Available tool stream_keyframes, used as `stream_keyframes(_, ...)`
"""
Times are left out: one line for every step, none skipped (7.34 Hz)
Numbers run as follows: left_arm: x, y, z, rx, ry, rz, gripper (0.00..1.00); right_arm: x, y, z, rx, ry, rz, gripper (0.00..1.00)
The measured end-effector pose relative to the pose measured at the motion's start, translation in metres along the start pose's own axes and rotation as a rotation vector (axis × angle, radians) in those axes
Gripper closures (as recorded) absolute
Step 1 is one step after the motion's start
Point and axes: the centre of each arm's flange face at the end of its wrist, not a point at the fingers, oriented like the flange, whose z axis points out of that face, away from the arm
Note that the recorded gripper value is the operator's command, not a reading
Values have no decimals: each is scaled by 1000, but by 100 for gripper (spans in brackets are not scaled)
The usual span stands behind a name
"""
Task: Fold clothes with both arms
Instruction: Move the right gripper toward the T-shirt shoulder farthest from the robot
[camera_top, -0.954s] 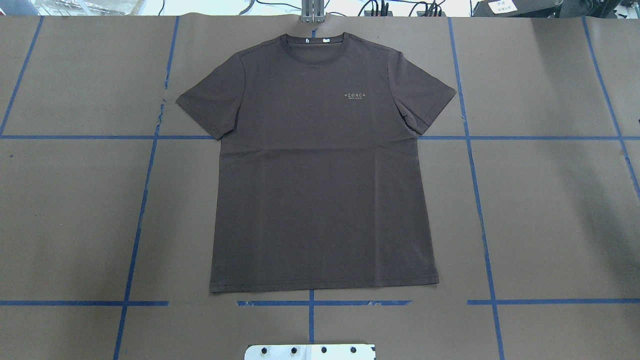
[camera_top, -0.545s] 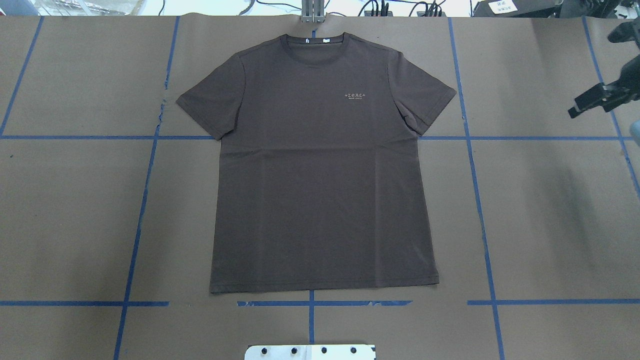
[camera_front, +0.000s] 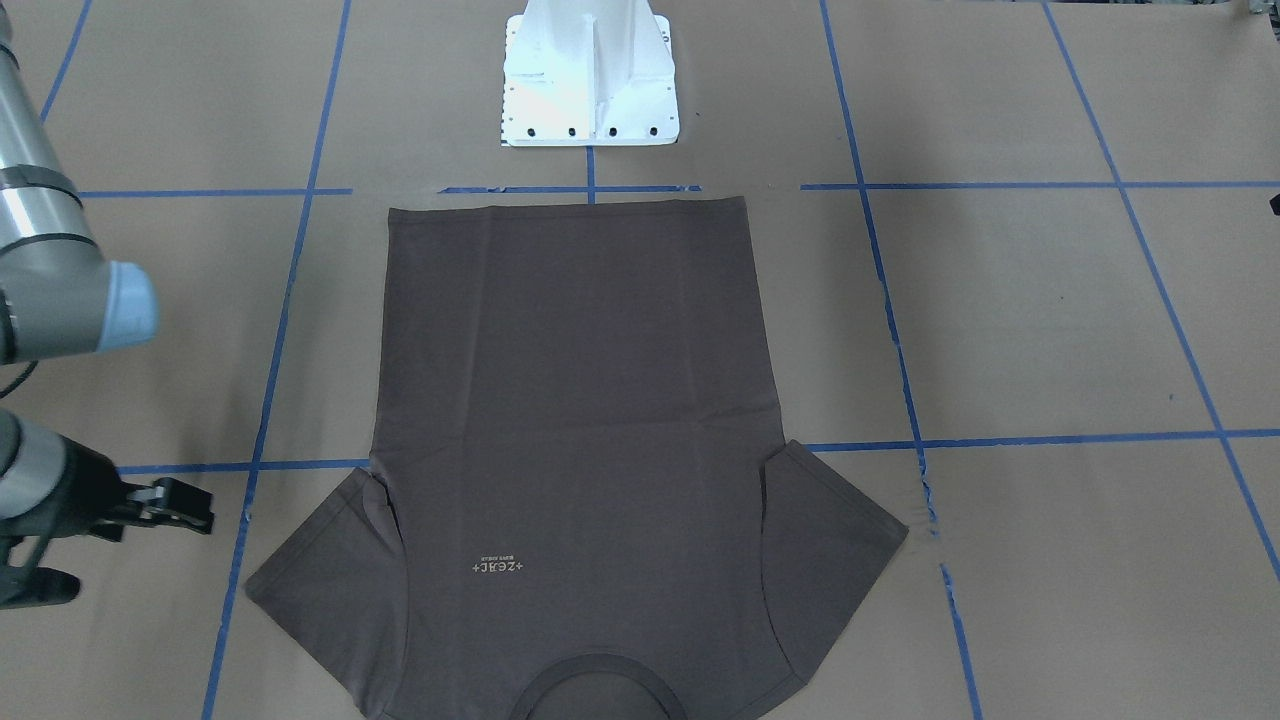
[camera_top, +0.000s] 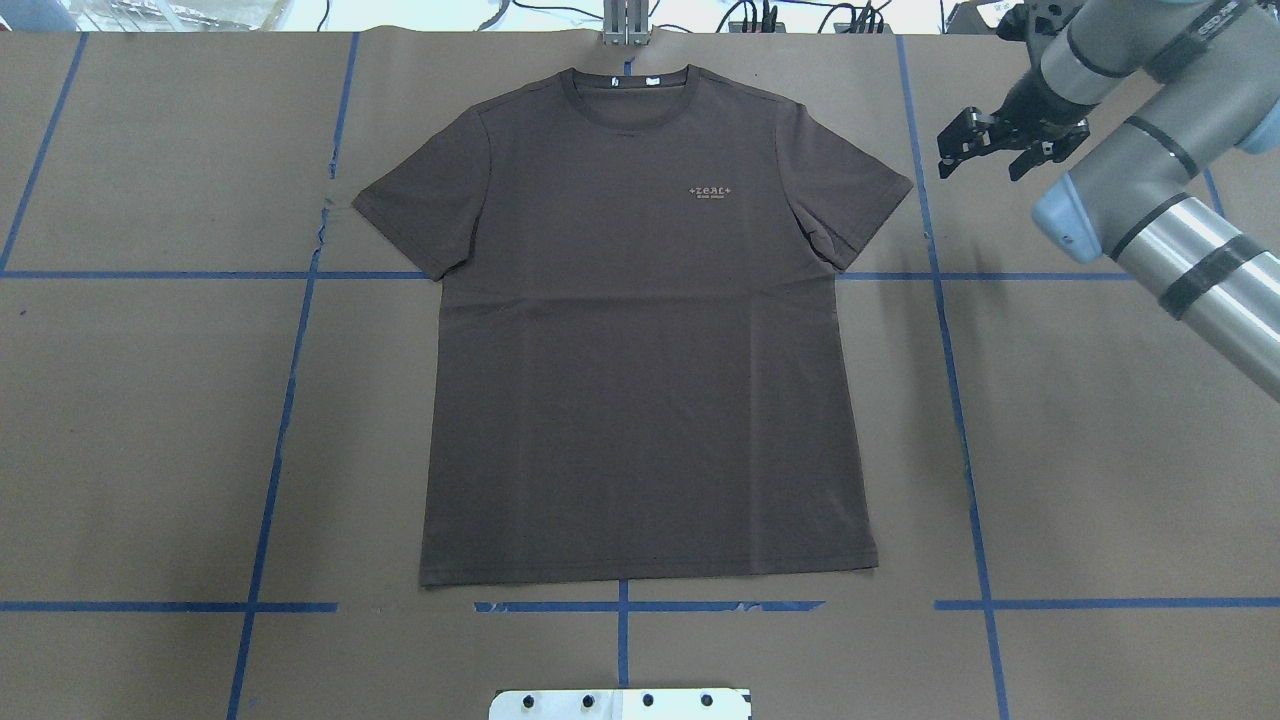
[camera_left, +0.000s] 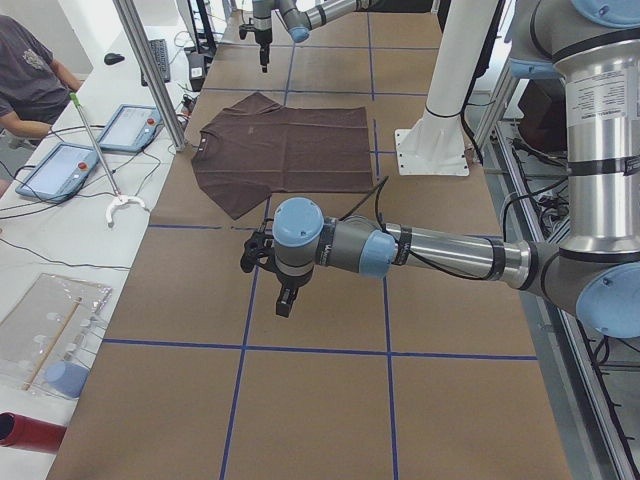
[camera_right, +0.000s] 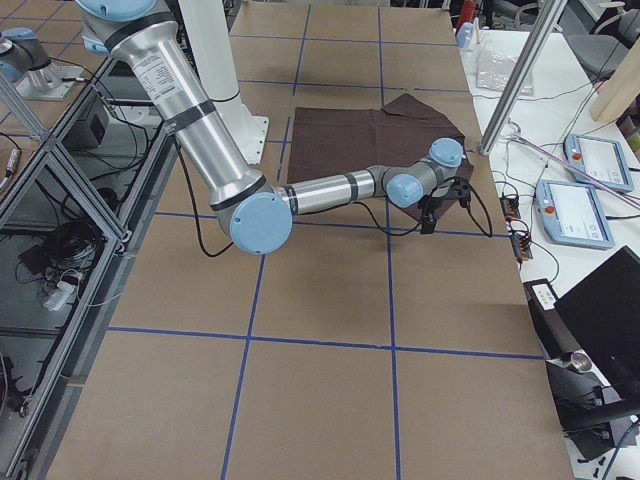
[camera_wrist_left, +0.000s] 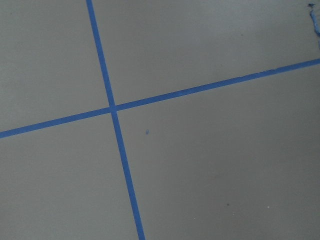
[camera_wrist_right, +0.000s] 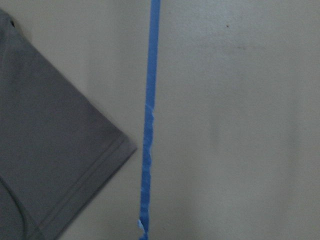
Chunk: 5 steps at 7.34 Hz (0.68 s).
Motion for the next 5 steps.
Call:
stream_keyframes(0,0,0,0,2,-1,0,-19,-1,18,47,4,71,15)
stream_keyframes(0,0,0,-1,3,-1,0,-27,-4,29,65,11,125,24)
stream_keyframes(0,0,0,-1,4,-1,0,-29,-6,37,73,21,152,31)
stream_keyframes(0,0,0,-1,4,0,0,-33,-11,42,79,32,164,39)
stream_keyframes(0,1,0,-1,5,0,0,-38,-16,46,82,43,169,42)
